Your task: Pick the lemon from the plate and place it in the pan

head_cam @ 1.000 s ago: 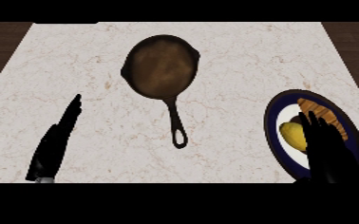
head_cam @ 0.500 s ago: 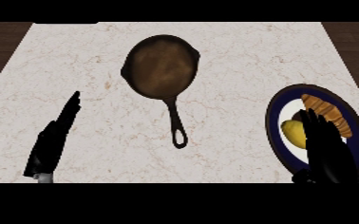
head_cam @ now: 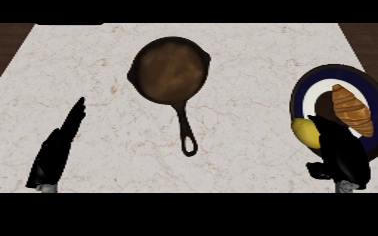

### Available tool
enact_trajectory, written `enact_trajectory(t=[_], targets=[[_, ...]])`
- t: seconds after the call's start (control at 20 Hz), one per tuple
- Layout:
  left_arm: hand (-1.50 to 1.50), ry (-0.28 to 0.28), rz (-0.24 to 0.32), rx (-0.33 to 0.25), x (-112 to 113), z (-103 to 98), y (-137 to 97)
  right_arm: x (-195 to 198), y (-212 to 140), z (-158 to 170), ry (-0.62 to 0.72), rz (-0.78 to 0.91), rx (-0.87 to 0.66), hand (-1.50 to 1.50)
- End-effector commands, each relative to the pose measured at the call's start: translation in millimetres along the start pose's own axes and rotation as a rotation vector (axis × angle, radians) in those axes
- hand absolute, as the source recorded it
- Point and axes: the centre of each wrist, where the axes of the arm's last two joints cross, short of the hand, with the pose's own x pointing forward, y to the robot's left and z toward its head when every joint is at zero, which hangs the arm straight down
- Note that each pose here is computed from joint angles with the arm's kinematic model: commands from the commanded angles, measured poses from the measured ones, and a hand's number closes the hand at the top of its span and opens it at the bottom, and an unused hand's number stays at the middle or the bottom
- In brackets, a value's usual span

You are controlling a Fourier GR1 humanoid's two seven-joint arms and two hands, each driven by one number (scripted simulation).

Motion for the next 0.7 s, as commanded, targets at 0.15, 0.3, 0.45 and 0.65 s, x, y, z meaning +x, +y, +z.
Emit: enact_trajectory(t=[0.15, 0.3, 0.45, 0.65], targets=[[0.0, -0.001, -0.004, 0.003, 11, -27, 1, -16, 9, -14, -0.055, -0.08, 0.001, 1.5], [0.0, -0.005, -0.012, -0.01, 1, 2, -4, 2, 13, -5, -0.07, -0.102, 0.049, 1.5], [0.0, -0.002, -0.006, 0.005, -6, 6, 19, -14, 32, -8, -0.062, -0.131, 0.024, 1.5], [0.0, -0.046, -0.002, -0.055, 14, -10, -1, 20, -8, -66, -0.199, -0.048, 0.242, 1.5]])
